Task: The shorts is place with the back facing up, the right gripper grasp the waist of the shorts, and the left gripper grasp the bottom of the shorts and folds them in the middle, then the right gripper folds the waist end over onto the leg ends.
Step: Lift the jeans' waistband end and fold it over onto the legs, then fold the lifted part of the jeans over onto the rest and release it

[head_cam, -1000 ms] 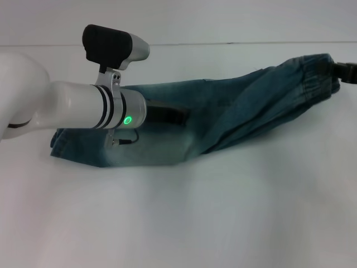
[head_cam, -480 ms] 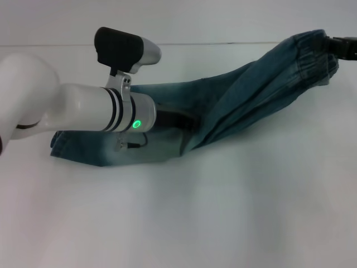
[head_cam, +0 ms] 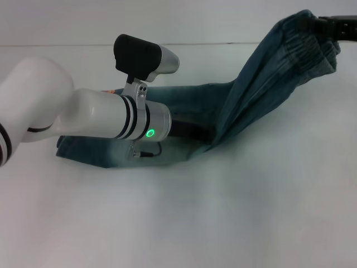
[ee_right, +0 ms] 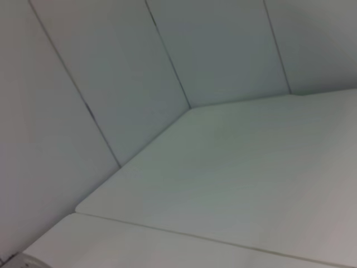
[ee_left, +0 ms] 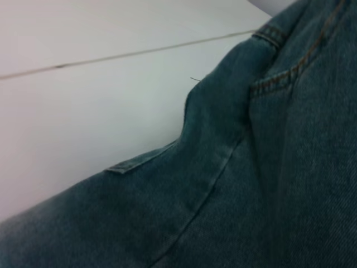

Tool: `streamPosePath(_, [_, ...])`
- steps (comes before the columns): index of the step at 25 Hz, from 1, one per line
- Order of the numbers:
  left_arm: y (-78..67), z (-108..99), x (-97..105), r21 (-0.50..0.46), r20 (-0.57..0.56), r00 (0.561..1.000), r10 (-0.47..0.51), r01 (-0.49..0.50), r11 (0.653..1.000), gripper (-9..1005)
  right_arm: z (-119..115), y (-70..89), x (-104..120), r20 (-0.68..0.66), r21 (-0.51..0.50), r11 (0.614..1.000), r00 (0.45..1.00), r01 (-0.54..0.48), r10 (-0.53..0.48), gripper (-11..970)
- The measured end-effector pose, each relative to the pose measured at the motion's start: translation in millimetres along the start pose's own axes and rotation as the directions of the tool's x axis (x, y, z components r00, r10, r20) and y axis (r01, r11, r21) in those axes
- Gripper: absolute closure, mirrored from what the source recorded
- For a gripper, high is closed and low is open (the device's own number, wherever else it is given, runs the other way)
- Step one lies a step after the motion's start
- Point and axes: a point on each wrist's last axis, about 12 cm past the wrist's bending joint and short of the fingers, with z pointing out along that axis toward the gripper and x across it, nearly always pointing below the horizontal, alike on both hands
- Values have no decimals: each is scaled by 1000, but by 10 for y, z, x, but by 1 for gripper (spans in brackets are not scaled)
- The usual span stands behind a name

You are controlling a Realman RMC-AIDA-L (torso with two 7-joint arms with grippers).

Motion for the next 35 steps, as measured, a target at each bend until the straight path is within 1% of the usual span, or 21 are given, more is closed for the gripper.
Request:
streamPosePath(4, [-56,18,26,30,-11,1000,0,0,1000,987,48,54,-72,-3,-14,1000,1000,22,-22,910])
streamPosePath(11, [-218,83,32,86,-23,1000,19,-17,996,965,153,135,-185,-28,-30,998,998,55,-56,911])
streamPosePath(18, [-319,90,60,153,-27,999,29,-24,988,939,265,241,-301,-37,-67,994,995,88,-90,912])
streamPosePath(21, [-312,79,71,160,-16,1000,14,-11,987,928,303,275,-334,-39,-81,992,994,95,-99,913])
streamPosePath(24, [-174,23,81,116,29,998,-51,47,992,917,359,324,-365,-43,-98,990,993,102,-106,912])
streamPosePath(26, [-27,-39,106,65,72,993,-94,90,994,909,398,362,-376,-51,-109,988,992,105,-111,911])
streamPosePath(29, [176,-145,159,-6,132,985,-115,117,993,898,474,425,-392,-65,-130,985,991,111,-120,910])
streamPosePath(32, [334,-238,198,-80,178,977,-121,137,987,762,555,463,-387,-80,-149,983,990,105,-118,908])
streamPosePath(35, [501,-365,226,-174,238,964,-120,164,971,637,643,515,-387,-98,-173,979,988,104,-122,907])
